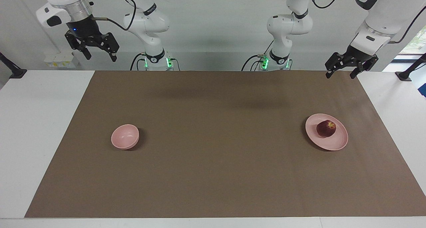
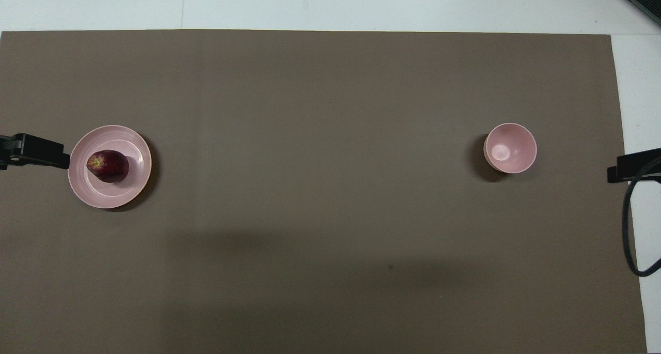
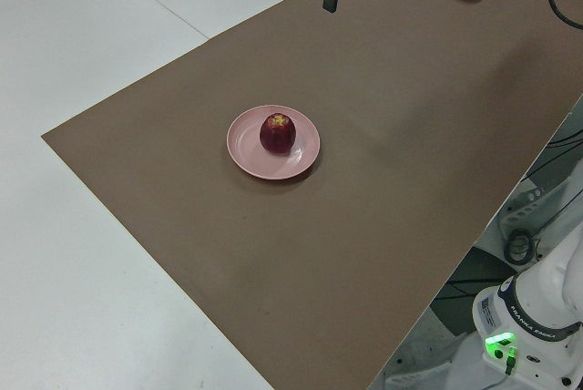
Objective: Move apple from plate to bowl
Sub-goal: 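Lower the left gripper over the plate and grasp the red apple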
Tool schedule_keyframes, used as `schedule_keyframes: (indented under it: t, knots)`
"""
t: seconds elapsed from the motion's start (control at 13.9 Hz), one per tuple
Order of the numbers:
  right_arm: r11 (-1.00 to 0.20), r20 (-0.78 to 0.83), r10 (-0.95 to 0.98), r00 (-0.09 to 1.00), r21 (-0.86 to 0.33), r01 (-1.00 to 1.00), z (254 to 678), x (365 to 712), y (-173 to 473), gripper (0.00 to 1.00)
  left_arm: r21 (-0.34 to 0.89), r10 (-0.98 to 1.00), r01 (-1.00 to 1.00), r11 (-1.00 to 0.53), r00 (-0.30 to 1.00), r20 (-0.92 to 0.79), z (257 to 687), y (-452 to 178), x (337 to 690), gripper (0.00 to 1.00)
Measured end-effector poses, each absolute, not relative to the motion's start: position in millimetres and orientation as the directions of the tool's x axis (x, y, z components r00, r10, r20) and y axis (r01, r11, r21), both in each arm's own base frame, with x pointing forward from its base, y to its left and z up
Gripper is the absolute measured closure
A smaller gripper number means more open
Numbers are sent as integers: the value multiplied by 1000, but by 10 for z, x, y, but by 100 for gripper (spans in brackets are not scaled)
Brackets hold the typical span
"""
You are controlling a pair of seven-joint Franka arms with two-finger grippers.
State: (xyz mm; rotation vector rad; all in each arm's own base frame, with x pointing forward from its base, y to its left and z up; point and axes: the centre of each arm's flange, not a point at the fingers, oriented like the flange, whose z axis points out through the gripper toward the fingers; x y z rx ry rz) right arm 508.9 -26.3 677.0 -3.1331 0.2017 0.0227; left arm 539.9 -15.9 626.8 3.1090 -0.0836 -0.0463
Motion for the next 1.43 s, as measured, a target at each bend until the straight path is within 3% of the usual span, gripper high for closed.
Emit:
schedule_keyframes:
  t: [1.08, 1.43]
  knots:
    - [-995, -20, -100, 995, -2, -100, 6754, 5075, -271, 0, 25, 8, 7, -1000, 1000, 16, 4848, 133, 5808, 0]
    - [-996, -20, -86, 996, -2, -86, 6754, 5075, -271, 0, 18, 35, 35, -999, 999, 3, 4195, 548, 5992, 0]
